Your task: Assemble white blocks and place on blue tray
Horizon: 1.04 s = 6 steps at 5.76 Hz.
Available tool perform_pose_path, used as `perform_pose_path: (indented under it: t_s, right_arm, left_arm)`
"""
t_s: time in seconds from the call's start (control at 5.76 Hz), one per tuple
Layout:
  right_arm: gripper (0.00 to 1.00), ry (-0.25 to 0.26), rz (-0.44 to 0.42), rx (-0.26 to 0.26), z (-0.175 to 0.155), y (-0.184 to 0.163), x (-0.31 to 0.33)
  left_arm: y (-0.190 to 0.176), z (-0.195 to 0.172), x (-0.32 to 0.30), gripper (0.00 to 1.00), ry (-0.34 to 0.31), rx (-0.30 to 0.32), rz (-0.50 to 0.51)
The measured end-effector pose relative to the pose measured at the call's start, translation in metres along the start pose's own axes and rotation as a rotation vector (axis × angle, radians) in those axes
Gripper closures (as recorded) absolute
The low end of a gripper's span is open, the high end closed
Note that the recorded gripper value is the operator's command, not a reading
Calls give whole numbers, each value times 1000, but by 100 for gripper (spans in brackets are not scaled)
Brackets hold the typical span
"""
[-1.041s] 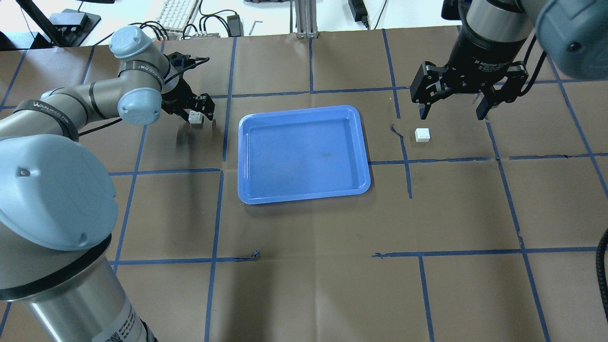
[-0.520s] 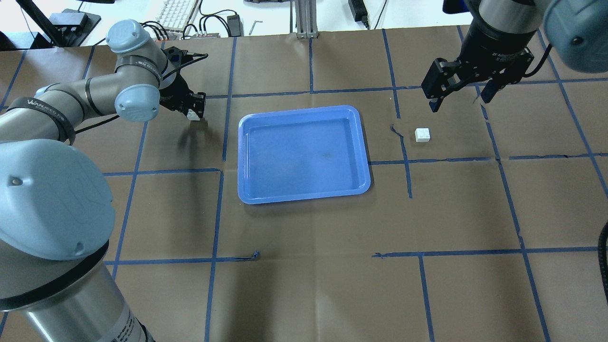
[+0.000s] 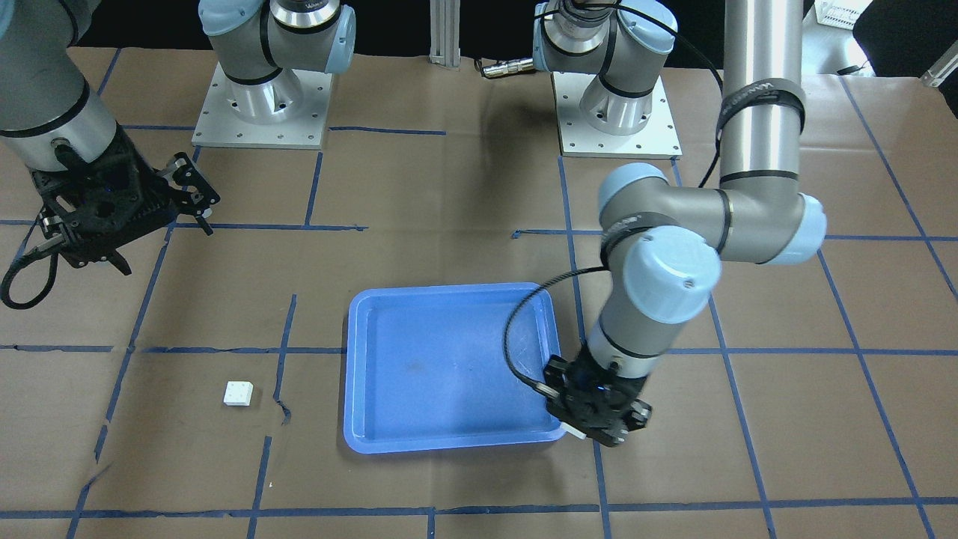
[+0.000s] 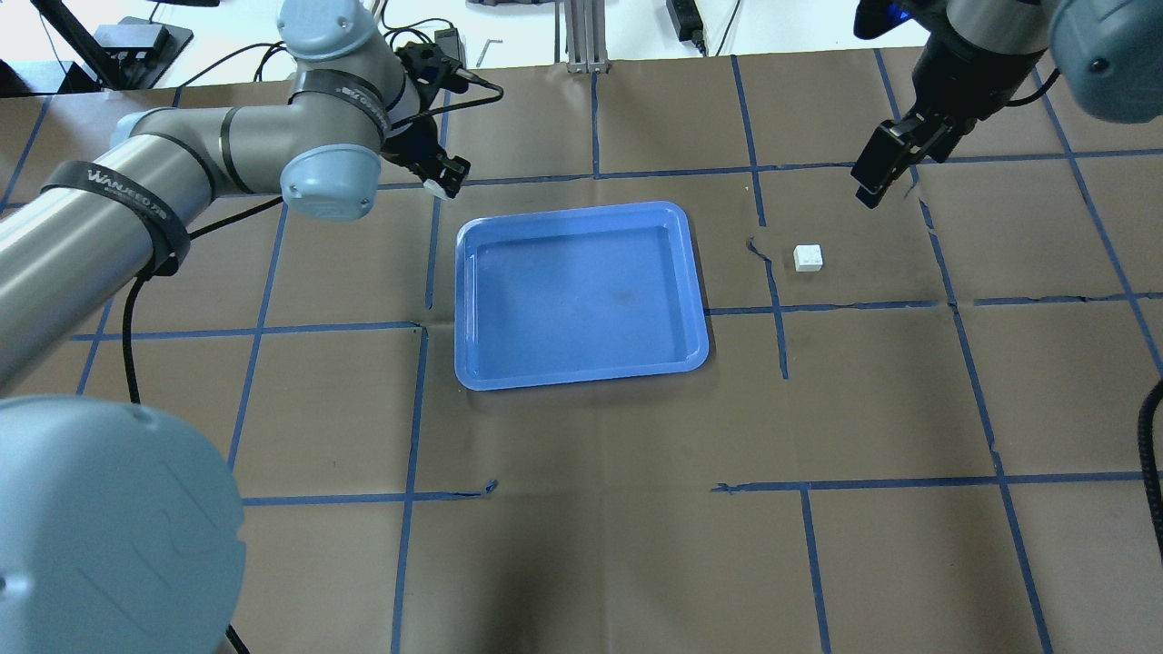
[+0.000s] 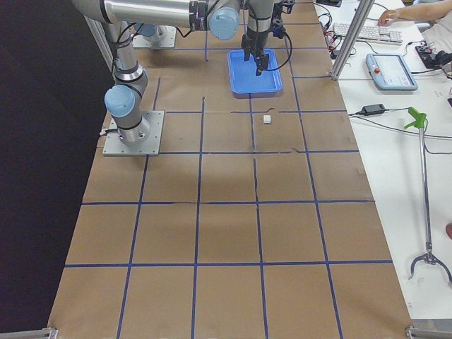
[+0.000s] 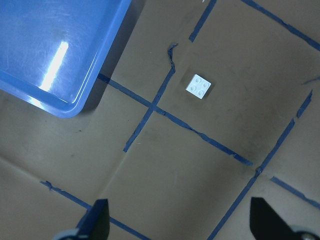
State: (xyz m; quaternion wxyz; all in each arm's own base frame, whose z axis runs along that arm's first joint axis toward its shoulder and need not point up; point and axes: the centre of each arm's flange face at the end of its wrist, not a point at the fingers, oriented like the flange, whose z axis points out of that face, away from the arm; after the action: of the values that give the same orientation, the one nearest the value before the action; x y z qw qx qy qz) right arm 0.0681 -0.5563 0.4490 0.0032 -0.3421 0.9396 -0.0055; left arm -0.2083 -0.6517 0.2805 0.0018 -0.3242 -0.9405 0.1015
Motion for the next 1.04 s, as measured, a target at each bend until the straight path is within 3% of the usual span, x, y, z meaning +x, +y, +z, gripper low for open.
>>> perform_pose_path:
  t_s: [0.17,0.52,0.69,1.04]
  right_arm:
    - [0,4,-179,17,10,-3,15]
    - [0,-40,-501,69,32,0,42]
    - [0,-69,-605,104,44,0,52]
    - [0,-155,-749,241,80,1,80]
  left_arm:
    - [-4,6,53,100,20,-22,198]
    - [10,32,110,100,63,-81,575]
    - [12,42,127,98,85,-91,692]
    - [13,65,141,91,113,-105,772]
